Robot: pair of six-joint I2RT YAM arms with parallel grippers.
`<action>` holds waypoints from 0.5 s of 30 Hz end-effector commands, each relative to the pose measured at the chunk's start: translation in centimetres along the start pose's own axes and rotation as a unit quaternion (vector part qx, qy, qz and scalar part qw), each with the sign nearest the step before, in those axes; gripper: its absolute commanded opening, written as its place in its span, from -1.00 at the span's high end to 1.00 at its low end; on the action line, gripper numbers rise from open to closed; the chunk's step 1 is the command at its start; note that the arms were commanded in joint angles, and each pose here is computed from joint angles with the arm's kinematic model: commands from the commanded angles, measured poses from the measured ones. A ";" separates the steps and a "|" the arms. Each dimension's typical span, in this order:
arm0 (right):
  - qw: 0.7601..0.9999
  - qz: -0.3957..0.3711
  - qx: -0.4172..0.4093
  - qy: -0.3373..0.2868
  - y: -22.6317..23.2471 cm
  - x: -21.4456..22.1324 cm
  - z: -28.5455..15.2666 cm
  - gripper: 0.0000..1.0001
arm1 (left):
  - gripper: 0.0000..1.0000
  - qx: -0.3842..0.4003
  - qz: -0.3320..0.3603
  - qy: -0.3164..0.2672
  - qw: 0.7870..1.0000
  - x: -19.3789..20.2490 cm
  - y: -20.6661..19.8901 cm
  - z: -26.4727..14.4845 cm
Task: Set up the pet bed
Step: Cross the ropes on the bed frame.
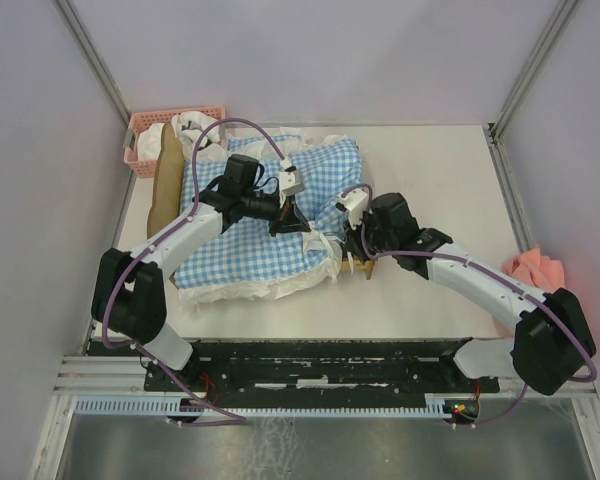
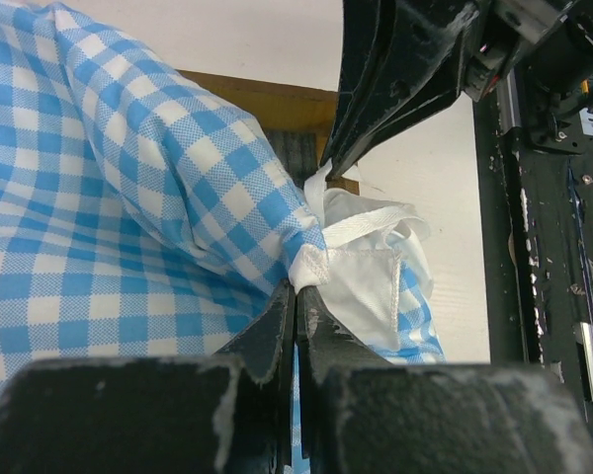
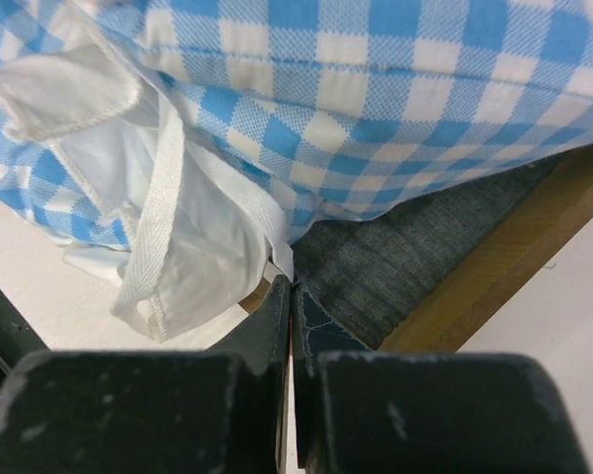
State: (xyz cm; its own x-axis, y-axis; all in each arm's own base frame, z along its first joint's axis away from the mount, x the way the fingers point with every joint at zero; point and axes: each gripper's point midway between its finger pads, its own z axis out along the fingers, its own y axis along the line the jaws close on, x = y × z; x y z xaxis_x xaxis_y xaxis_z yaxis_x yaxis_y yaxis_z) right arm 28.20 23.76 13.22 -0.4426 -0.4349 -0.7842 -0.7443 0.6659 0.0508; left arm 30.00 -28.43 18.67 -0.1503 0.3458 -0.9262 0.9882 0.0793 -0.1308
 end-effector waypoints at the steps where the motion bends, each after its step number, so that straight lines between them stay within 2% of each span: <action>1: 0.996 -0.034 0.005 -0.084 -0.1 -4.1 -1.9 0.97 | 0.95 0.005 0.023 -0.009 1.000 -1.4 0.2 -0.6; 7: 0.990 -0.036 0.011 -0.136 -0.2 -5.3 -1.6 0.96 | 0.95 0.004 0.022 -0.010 1.000 -1.4 0.3 -0.7; 15: 0.986 -0.023 0.012 -0.165 -0.5 -6.3 -0.5 0.96 | 0.95 0.004 0.024 -0.007 1.000 -1.3 0.4 -1.0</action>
State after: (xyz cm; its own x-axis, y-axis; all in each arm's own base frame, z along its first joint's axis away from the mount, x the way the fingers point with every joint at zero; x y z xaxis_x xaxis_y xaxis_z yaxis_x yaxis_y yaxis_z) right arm 29.61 24.89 16.20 -0.2903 -0.3260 -0.8997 -0.7523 0.6588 0.0040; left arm 30.21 -28.08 18.88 -0.1582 0.3485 -0.9239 0.9869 0.0867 -0.1363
